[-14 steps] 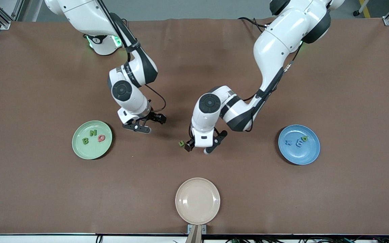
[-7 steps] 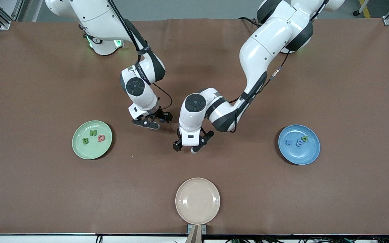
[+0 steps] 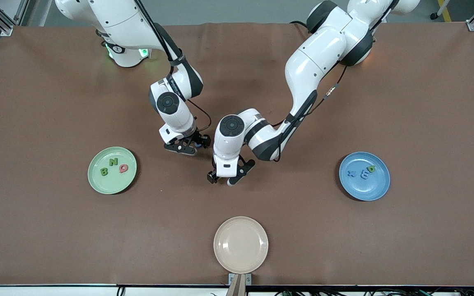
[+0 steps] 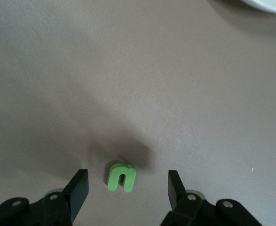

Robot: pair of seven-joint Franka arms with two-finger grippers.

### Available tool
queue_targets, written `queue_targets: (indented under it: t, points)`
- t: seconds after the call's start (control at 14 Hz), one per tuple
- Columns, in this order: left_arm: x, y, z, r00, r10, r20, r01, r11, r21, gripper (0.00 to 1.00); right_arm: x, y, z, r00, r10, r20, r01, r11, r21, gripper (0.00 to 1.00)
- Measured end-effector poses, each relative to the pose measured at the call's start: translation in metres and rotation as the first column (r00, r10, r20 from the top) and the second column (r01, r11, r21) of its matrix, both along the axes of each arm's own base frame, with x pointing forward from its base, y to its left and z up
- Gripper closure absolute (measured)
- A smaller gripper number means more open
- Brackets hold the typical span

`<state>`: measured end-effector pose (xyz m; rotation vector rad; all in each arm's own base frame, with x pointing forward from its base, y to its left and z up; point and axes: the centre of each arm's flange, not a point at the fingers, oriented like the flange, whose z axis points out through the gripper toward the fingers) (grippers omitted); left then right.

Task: Sort upper and lower case letters into plates
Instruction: 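Drop the G on the green plate while the left gripper drops u on blue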

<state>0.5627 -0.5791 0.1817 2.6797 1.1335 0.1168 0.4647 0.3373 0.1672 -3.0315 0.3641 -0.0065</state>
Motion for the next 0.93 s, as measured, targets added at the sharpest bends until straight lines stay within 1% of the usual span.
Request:
queue_targets:
  t: [0.07, 0.14, 0.21, 0.29, 0.36, 0.43, 0.5, 0.64, 0.72, 0.79, 0.93]
  points:
    - [-0.001, -0.001, -0.001, 1.000, -0.004, 0.000, 0.004, 1.000, 0.001, 0.30, -0.001, 0.003, 0.001, 1.000, 0.000, 0.002, 0.000, 1.000, 0.002, 0.29]
    - [-0.001, -0.001, -0.003, 1.000, -0.006, -0.001, 0.006, 1.000, 0.003, 0.31, -0.002, 0.004, 0.001, 1.000, 0.001, 0.002, -0.001, 1.000, 0.002, 0.30]
    - [-0.001, -0.001, -0.003, 1.000, -0.007, -0.002, 0.007, 1.000, 0.004, 0.37, -0.002, 0.005, 0.002, 1.000, 0.002, 0.005, -0.002, 1.000, 0.004, 0.36]
    - [-0.001, 0.000, -0.004, 1.000, -0.008, -0.002, 0.008, 1.000, 0.005, 0.43, -0.001, 0.006, 0.004, 1.000, 0.003, 0.007, -0.003, 1.000, 0.006, 0.49]
    - [-0.001, 0.000, -0.005, 1.000, -0.008, -0.003, 0.008, 1.000, 0.007, 0.43, -0.001, 0.007, 0.005, 1.000, 0.002, 0.009, -0.002, 1.000, 0.008, 0.59]
    - [-0.002, 0.000, -0.007, 1.000, -0.008, -0.005, 0.008, 1.000, 0.008, 0.47, 0.000, 0.006, 0.007, 1.000, 0.001, 0.006, -0.001, 1.000, 0.006, 0.60]
    - [-0.002, 0.000, -0.008, 1.000, -0.009, -0.006, 0.009, 1.000, 0.009, 0.48, 0.000, 0.006, 0.007, 1.000, 0.000, 0.003, 0.000, 1.000, 0.004, 0.60]
    - [-0.002, 0.000, -0.008, 1.000, -0.009, -0.007, 0.009, 1.000, 0.010, 0.48, 0.005, 0.002, 0.009, 1.000, -0.007, -0.018, 0.007, 1.000, -0.010, 0.60]
    - [-0.002, 0.000, -0.010, 1.000, -0.010, -0.008, 0.010, 1.000, 0.012, 0.48, 0.011, -0.002, 0.013, 0.999, -0.014, -0.034, 0.013, 1.000, -0.021, 0.63]
    - [-0.003, 0.001, -0.013, 1.000, -0.013, -0.011, 0.013, 1.000, 0.015, 0.50, 0.020, -0.008, 0.019, 0.999, -0.014, -0.048, 0.013, 0.999, -0.034, 0.65]
    - [-0.003, 0.001, -0.016, 1.000, -0.021, -0.010, 0.021, 1.000, 0.015, 0.57, 0.046, -0.034, 0.040, 0.998, 0.017, -0.064, -0.021, 0.998, -0.059, 0.65]
